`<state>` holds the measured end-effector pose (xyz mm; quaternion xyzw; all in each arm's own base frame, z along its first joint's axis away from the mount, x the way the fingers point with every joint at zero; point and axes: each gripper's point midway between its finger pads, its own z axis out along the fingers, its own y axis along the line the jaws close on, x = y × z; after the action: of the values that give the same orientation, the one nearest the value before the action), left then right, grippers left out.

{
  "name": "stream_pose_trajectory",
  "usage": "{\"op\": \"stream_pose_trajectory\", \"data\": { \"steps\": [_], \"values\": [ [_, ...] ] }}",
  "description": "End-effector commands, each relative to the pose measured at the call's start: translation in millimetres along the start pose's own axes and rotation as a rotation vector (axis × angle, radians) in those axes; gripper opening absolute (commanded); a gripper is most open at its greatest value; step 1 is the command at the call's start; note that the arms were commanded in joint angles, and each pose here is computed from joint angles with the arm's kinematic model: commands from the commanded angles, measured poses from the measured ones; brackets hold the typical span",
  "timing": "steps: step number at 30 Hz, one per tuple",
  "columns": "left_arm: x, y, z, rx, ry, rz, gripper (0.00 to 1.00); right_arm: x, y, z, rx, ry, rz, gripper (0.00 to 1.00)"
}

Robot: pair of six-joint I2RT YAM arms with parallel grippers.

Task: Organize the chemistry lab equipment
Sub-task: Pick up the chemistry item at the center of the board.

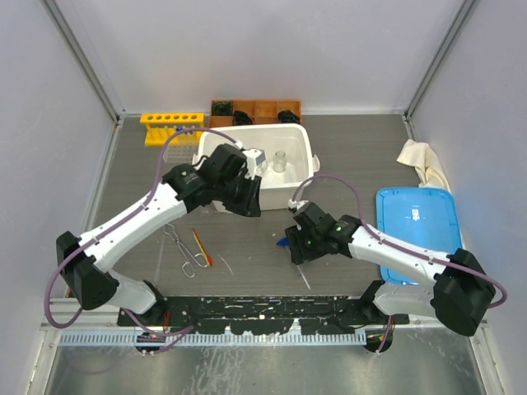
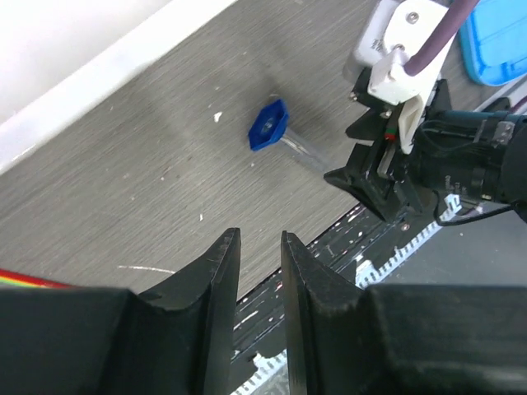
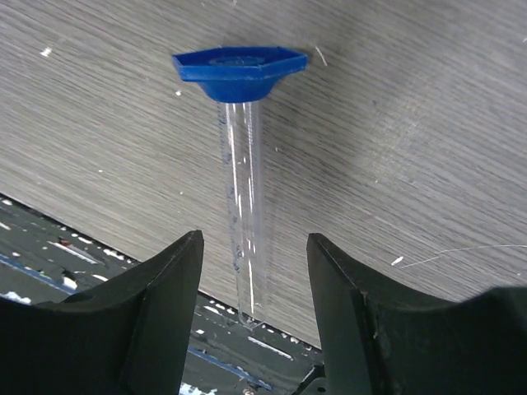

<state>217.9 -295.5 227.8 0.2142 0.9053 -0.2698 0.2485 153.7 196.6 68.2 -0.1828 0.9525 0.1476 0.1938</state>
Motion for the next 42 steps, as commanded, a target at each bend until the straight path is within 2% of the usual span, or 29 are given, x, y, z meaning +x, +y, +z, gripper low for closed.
{"op": "stream_pose_trajectory", "data": {
  "steps": [1,13,17,24,28,35,39,42],
  "values": [
    [-11,-1,-16,0.010,-0.095,-0.008,0.28,-12,9,11,-0.041,-0.062,0.021,0.59],
    [-12,4,-31,-0.020,-0.137,-0.015,0.28,-13,15,32,-0.047,0.017,-0.044,0.53],
    [-10,6,-34,-0.030,-0.147,-0.024,0.28,-20,17,32,-0.042,0.010,-0.039,0.49],
    [-3,7,-32,-0.028,-0.133,-0.048,0.28,-39,43,20,-0.133,0.009,-0.006,0.37],
    [-4,4,-40,-0.008,-0.161,-0.055,0.28,-39,47,21,-0.143,0.021,0.003,0.36],
    [1,6,-43,-0.011,-0.167,-0.057,0.28,-64,17,3,0.031,-0.081,-0.108,0.52],
    [2,8,-43,-0.014,-0.167,-0.061,0.28,-89,13,-22,0.067,-0.166,-0.194,0.55],
    [0,7,-44,-0.013,-0.176,-0.061,0.28,-95,8,-24,0.091,-0.183,-0.259,0.57]
  ]
}}
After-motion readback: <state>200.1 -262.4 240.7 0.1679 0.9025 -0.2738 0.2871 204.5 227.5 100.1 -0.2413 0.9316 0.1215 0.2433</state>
